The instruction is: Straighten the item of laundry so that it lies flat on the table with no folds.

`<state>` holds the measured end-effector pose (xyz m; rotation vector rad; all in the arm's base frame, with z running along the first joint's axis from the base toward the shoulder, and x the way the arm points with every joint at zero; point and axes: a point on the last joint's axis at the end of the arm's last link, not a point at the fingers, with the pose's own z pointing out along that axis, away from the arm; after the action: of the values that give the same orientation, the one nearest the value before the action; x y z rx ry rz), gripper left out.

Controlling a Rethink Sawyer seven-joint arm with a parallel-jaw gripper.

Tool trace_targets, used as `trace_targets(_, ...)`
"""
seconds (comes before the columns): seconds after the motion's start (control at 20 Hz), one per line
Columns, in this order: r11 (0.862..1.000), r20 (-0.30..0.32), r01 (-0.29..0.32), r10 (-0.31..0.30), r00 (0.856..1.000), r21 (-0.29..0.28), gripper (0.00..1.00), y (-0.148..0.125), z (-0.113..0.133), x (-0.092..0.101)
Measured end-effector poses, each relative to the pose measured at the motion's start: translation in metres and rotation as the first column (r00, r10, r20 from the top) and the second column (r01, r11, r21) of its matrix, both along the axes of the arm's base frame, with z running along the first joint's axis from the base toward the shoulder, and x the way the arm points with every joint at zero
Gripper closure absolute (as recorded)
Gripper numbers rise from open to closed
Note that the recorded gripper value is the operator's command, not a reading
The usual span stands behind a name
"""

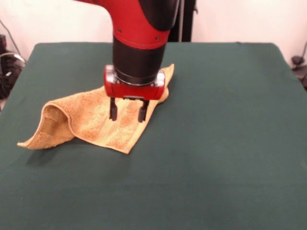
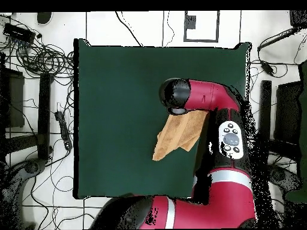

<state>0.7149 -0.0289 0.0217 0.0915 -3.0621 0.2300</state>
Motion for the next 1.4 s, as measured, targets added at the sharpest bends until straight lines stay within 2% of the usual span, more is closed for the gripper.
trace_targets(0.2,0.999,0.029,0.051,-0.051,0.998,-0.005,0.00,0.007,-0.024,-0.008)
trace_targets(0.35,0.997,0.052,0.073,-0.072,0.996,-0.018,0.00,0.009,-0.054,-0.019)
trace_targets(0.4,0.996,0.065,0.081,-0.080,0.995,-0.023,0.00,0.011,-0.072,-0.024)
trace_targets(0.7,0.997,0.074,0.069,-0.065,0.995,-0.046,0.00,0.012,-0.068,-0.024)
trace_targets(1.1,0.997,0.077,0.065,-0.061,0.995,-0.049,0.00,0.014,-0.069,-0.024)
trace_targets(1.15,0.997,0.077,0.063,-0.060,0.995,-0.050,1.00,0.015,-0.070,-0.025)
trace_targets(1.4,0.997,0.087,0.045,-0.039,0.995,-0.064,1.00,0.021,-0.071,-0.026)
